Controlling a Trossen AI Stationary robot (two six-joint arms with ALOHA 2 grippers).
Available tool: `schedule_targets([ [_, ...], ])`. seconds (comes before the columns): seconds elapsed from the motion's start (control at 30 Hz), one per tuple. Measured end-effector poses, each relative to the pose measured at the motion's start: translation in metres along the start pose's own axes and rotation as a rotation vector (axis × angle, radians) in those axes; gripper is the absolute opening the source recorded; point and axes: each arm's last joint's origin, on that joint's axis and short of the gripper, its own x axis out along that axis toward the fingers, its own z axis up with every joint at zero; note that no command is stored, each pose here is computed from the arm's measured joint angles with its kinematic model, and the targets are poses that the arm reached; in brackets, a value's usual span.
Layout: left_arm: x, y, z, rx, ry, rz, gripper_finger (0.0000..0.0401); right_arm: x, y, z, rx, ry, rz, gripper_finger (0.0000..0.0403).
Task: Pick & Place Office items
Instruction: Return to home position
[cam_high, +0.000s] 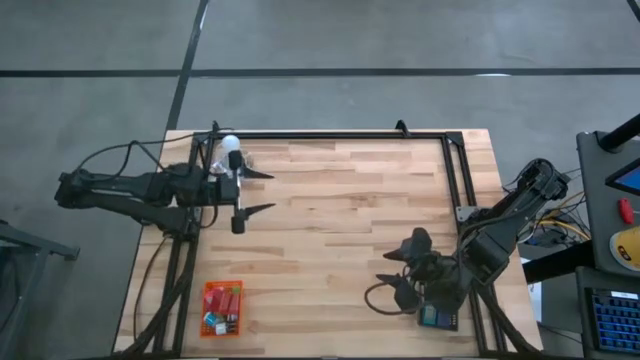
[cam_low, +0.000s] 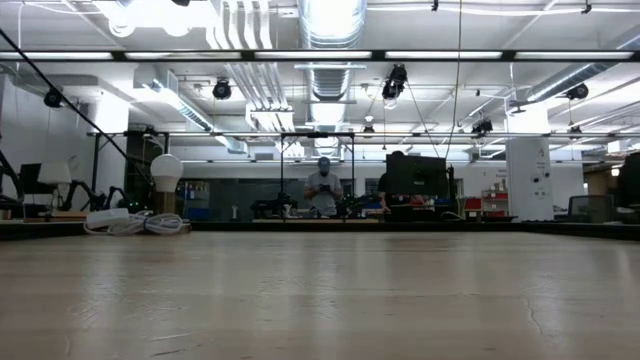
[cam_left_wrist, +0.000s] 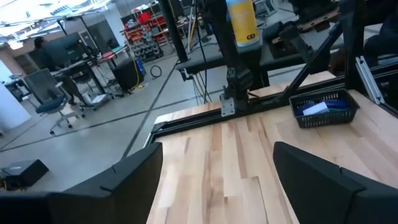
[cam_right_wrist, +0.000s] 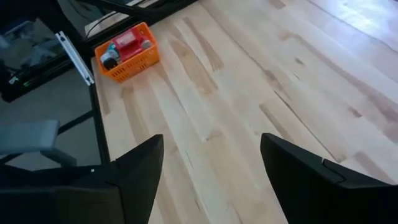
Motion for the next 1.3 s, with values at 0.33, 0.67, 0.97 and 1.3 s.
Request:
schedule_targets([
  [0.33,0.013,-0.005,-0.006,0.019,0.054,-0.018,0.031,0.004,0.003,0.008,-0.037,-0.091,0.003,0.0254],
  [0.67,-0.013,-0.007,-0.018,-0.066,-0.08,-0.07,0.031,0.011,0.007,0.007,-0.248,-0.19,0.014,0.0267],
  [0.97,-0.041,-0.017,-0.073,-0.124,-0.254,0.021,0.031,0.024,0.005,-0.006,-0.4,-0.266,0.244,0.0259],
  [1.3,-0.044,-0.031,-0.117,-0.175,-0.29,0.018,0.031,0.033,-0.059,-0.018,-0.435,-0.448,0.377,0.0257],
])
